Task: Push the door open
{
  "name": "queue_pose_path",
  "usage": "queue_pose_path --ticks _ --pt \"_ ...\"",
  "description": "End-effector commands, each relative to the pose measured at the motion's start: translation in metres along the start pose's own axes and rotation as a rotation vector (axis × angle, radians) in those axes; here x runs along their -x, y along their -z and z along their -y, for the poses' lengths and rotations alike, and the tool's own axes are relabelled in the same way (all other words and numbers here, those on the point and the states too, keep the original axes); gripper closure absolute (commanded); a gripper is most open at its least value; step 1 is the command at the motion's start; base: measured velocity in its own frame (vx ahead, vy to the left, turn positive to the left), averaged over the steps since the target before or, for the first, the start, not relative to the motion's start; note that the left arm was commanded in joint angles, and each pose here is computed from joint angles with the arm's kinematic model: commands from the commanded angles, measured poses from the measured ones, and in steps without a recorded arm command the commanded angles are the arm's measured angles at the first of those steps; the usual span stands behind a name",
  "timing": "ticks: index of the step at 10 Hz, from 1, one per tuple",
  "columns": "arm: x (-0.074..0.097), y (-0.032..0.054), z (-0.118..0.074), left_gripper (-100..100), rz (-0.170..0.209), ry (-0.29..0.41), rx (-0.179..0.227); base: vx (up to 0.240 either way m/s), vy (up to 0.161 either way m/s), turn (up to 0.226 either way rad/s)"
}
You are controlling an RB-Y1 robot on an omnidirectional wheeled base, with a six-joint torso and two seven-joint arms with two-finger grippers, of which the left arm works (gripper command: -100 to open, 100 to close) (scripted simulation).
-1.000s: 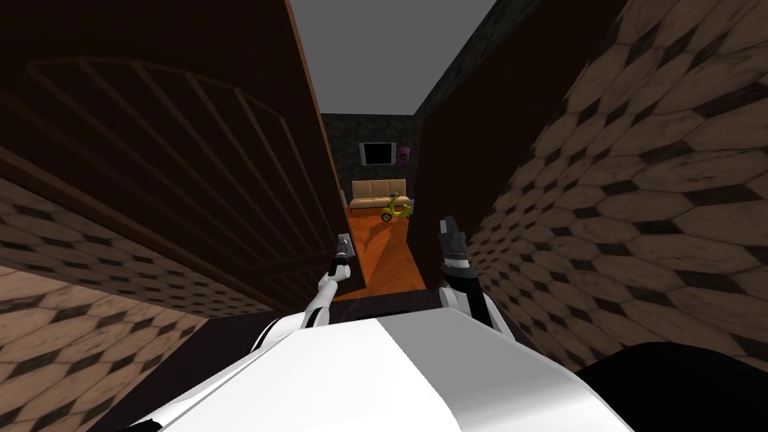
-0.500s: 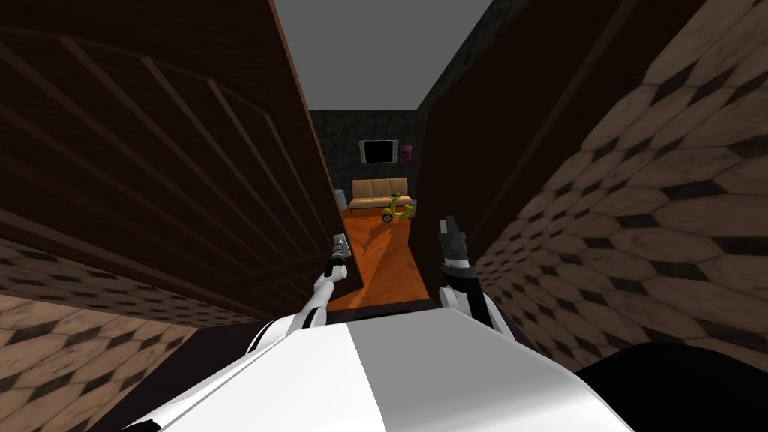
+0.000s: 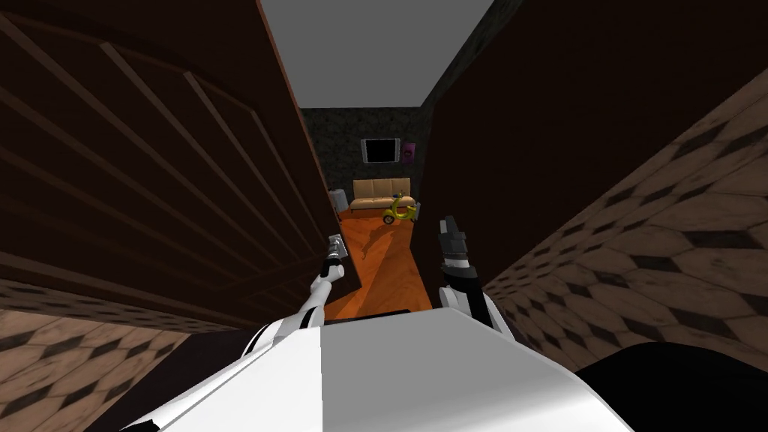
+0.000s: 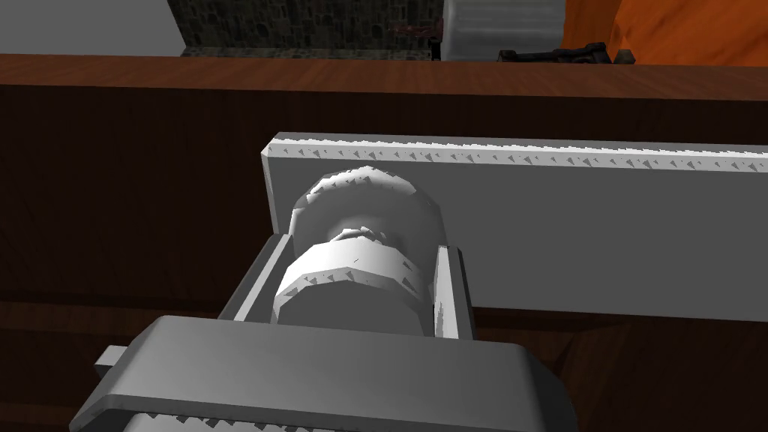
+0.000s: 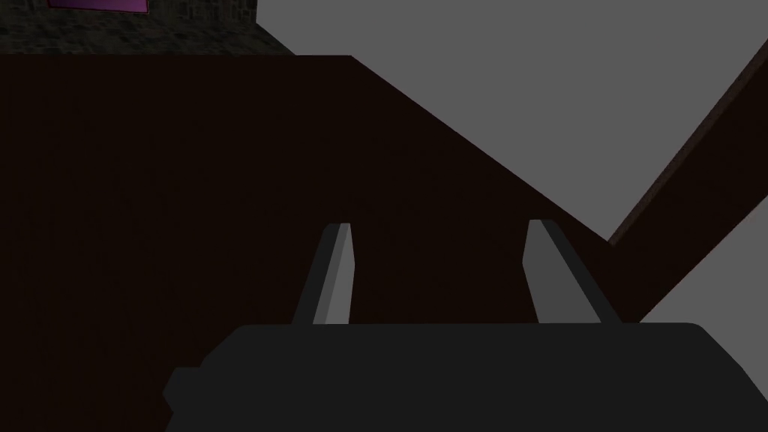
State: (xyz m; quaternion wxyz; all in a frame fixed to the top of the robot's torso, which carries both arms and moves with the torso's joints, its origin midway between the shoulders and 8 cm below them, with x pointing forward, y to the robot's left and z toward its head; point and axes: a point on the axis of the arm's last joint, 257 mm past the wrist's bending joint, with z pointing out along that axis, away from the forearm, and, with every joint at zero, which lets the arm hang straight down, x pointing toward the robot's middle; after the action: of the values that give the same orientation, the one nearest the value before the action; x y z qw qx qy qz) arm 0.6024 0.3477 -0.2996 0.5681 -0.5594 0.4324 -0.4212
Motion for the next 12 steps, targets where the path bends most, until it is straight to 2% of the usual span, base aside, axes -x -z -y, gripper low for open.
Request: queue_pose_path --ticks 1,3,4,5,6,8,9,12 --pt "0.025 -0.0038 0.004 100 0.04 -0.004 -0.009 0.193 -0.073 0.068" --pt "0.04 -0.0043 0.003 100 0.068 -0.001 -0.008 0.194 -0.091 0.067" --pt "0.04 -0.0029 -0.001 100 0.067 -0.002 0.002 0.134 -0.049 0.051" --pt "0.04 -0.0043 0.003 100 0.068 -0.001 -0.008 0.048 0.009 -0.002" --pt "0.055 -0.0044 0.003 100 0.095 0.001 -0.006 0.149 -0.028 0.034" --pt "0.065 -0.0043 0.003 100 0.115 0.004 -0.005 0.165 -0.083 0.072" --pt "0.065 -0.0043 0.003 100 0.115 0.004 -0.005 0.12 -0.041 0.045" --pt "0.087 -0.0033 0.002 100 0.156 0.009 -0.002 0.177 -0.059 0.068"
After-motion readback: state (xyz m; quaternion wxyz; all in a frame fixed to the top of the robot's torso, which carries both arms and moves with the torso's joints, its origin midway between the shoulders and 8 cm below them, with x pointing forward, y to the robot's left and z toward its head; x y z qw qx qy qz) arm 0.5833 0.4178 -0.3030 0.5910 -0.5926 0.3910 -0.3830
